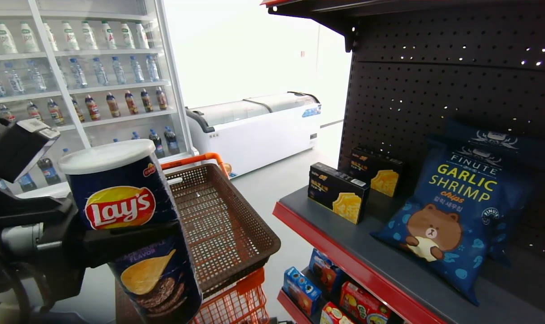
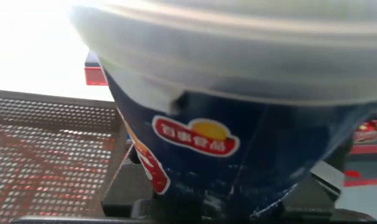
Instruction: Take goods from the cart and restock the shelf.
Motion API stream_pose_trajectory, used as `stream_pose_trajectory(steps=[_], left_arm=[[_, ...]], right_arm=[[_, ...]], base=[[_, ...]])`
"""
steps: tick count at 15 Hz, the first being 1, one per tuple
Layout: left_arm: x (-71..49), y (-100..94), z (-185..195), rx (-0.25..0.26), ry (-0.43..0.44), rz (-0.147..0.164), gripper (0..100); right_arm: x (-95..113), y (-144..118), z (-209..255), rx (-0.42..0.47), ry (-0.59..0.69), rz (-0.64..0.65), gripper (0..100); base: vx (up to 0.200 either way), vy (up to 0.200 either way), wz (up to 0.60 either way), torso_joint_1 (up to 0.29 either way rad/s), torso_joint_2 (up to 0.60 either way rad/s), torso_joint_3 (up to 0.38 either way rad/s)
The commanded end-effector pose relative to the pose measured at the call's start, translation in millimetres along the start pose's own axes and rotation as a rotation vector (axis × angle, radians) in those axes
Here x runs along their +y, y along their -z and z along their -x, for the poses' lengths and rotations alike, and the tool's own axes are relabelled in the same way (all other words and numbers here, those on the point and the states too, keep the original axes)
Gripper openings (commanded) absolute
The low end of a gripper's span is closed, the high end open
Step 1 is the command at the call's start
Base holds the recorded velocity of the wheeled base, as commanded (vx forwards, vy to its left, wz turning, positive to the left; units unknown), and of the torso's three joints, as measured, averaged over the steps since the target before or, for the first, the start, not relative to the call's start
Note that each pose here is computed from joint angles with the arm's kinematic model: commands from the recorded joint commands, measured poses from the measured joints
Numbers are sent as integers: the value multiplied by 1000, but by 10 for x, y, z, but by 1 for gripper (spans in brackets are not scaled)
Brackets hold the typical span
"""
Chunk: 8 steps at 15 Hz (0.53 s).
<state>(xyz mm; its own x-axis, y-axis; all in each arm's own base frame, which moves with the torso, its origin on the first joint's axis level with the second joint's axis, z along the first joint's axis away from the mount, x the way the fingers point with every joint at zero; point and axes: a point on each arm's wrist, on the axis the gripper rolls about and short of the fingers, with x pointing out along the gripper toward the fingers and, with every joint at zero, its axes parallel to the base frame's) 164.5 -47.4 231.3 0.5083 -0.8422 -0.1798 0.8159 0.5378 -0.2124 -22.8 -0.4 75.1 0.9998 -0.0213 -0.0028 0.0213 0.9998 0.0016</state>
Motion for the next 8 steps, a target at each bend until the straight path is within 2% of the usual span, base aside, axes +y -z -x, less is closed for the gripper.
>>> stream_pose_trajectory(steps=[1,2,4,8], left_arm=[[-7,-16,-1,-1,14,5,0],[-20,-56,2,-9,21,-1,0],[-43,-45,-2,15,34,21,0],[-49,-33,-33,26,55,24,0]], right_arm=[[0,0,0,0,0,0,100],[0,0,0,0,-1,0,100],[0,0,0,0,-1,0,100],[0,0,0,0,-1,0,100]], base=[[0,0,0,0,0,0],[0,0,0,0,0,0],[0,0,0,0,0,0],[0,0,0,0,0,0]])
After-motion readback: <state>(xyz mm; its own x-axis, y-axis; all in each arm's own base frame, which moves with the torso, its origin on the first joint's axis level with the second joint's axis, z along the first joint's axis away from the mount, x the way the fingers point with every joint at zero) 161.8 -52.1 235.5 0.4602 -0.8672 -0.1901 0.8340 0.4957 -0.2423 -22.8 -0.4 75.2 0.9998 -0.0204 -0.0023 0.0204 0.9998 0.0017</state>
